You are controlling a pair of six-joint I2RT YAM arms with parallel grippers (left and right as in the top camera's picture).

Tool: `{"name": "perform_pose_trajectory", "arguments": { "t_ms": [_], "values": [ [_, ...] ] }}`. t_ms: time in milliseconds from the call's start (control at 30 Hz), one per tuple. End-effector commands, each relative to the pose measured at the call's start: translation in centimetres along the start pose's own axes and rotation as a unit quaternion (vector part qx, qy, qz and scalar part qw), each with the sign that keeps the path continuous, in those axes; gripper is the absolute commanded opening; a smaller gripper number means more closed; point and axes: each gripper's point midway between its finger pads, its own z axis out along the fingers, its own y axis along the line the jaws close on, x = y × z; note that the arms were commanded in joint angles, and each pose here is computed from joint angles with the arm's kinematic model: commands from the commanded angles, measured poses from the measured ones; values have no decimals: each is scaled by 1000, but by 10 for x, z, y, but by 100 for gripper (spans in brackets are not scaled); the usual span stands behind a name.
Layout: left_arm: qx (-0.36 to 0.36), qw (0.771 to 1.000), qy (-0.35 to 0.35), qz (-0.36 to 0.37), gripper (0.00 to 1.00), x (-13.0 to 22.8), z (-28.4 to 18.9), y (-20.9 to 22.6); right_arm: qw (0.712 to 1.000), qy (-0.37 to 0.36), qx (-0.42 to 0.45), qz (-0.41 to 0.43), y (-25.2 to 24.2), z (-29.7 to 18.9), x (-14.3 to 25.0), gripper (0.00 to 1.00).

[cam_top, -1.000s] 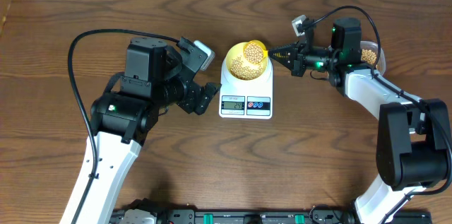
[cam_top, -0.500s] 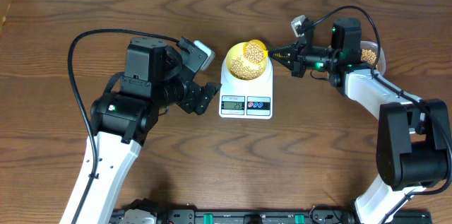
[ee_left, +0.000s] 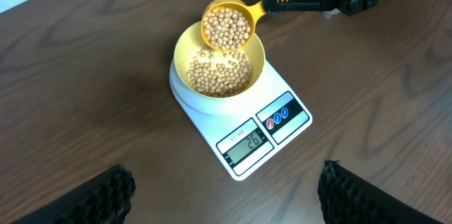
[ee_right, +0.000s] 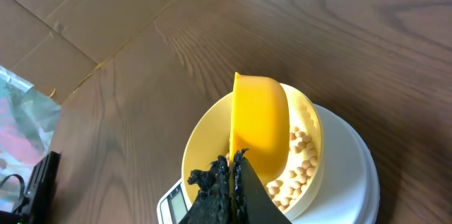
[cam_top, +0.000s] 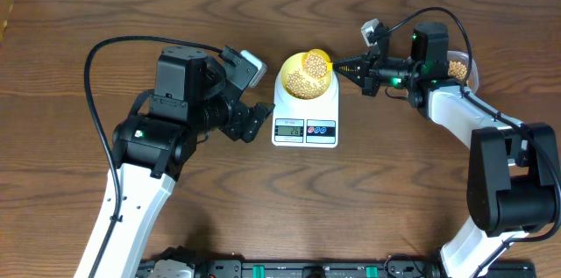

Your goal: Scoop item into bowl and weigh 50g on scale

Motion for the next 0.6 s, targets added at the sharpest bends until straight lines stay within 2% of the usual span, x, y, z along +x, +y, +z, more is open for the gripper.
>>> {"name": "perform_pose_trajectory", "arguments": {
  "t_ms": [0,567],
  "values": [
    [10,1000,6,-2,86,6,3,-2,1000,-6,-4,-26,10,-2,-10,1],
    [10,1000,6,-2,85,6,3,-2,999,-6,-5,-43,10,-2,-10,1]
  ]
}}
